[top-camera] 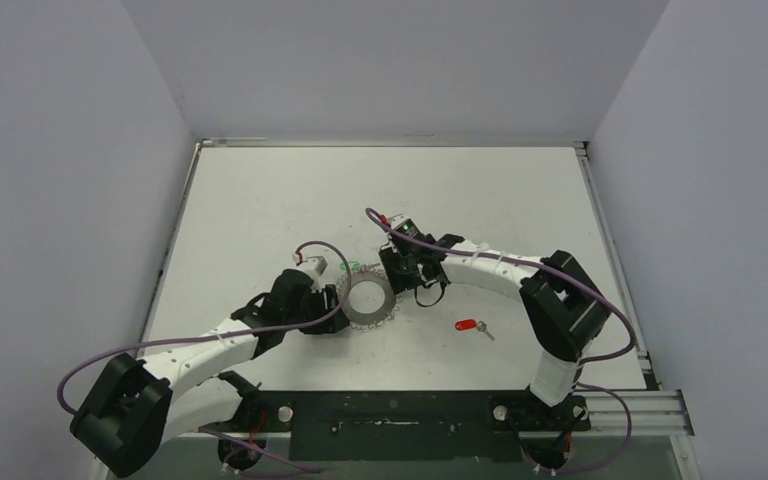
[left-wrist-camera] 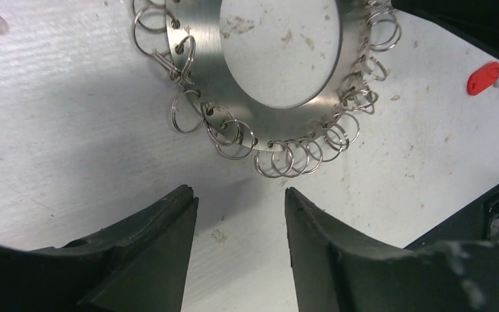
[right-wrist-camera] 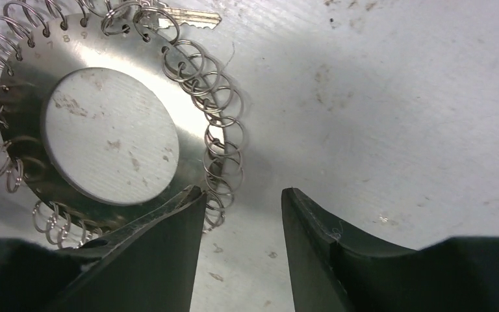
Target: Put the keys on the keyring
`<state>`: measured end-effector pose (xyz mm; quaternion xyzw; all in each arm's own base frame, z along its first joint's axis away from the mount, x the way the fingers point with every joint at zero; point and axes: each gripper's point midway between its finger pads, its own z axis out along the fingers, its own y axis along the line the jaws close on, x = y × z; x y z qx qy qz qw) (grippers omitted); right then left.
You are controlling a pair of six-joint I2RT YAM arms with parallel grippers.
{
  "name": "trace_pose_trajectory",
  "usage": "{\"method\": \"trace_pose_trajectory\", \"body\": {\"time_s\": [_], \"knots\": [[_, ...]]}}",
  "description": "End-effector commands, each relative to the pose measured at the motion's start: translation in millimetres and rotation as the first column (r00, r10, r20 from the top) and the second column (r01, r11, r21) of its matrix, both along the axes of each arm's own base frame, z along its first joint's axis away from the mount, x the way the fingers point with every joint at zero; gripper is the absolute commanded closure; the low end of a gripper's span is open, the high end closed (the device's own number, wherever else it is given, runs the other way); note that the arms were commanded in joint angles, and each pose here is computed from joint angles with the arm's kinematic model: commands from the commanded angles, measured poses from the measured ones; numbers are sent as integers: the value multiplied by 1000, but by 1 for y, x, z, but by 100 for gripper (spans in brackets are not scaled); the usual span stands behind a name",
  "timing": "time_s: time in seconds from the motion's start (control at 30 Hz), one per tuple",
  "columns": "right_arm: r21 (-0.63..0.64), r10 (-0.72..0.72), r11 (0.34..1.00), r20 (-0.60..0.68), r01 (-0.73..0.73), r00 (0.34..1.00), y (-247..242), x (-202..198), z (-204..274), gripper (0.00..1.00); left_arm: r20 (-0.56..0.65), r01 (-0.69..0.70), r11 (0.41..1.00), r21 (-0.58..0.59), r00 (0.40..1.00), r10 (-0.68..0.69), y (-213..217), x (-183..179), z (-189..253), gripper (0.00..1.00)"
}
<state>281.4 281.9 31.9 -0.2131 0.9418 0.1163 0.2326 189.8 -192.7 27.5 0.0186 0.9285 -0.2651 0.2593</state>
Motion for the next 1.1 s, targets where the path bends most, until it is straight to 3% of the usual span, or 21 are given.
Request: {"method": "trace_pose_trajectory", "body": {"time_s": [0.0, 0.17, 0.4, 0.73, 0.87, 1.07], "knots": [[-30, -3, 1000, 129, 6, 992, -13, 7, 40, 51, 130, -59, 998, -31, 989, 63, 2, 22, 31, 48], [50, 4, 999, 46, -6, 999, -5, -17, 31, 50, 215, -97, 995, 1, 972, 95, 17, 41, 47, 43], [185, -9, 982, -101, 28, 995, 6, -58, 2, 51, 171, -113, 992, 46, 980, 104, 32, 84, 43, 44], [274, -19, 960, -126, 53, 992, 26, -51, -5, 58, 96, 0, 1000, 19, 995, -2, 4, 110, 9, 63], [264, -30, 962, -129, 64, 991, 29, -35, -11, 73, 83, -3, 1000, 18, 997, 1, 5, 103, 6, 72], [243, -39, 968, -110, 65, 993, 32, -10, -11, 88, 49, 12, 1000, 24, 999, -13, 1, 76, -2, 93]]}}
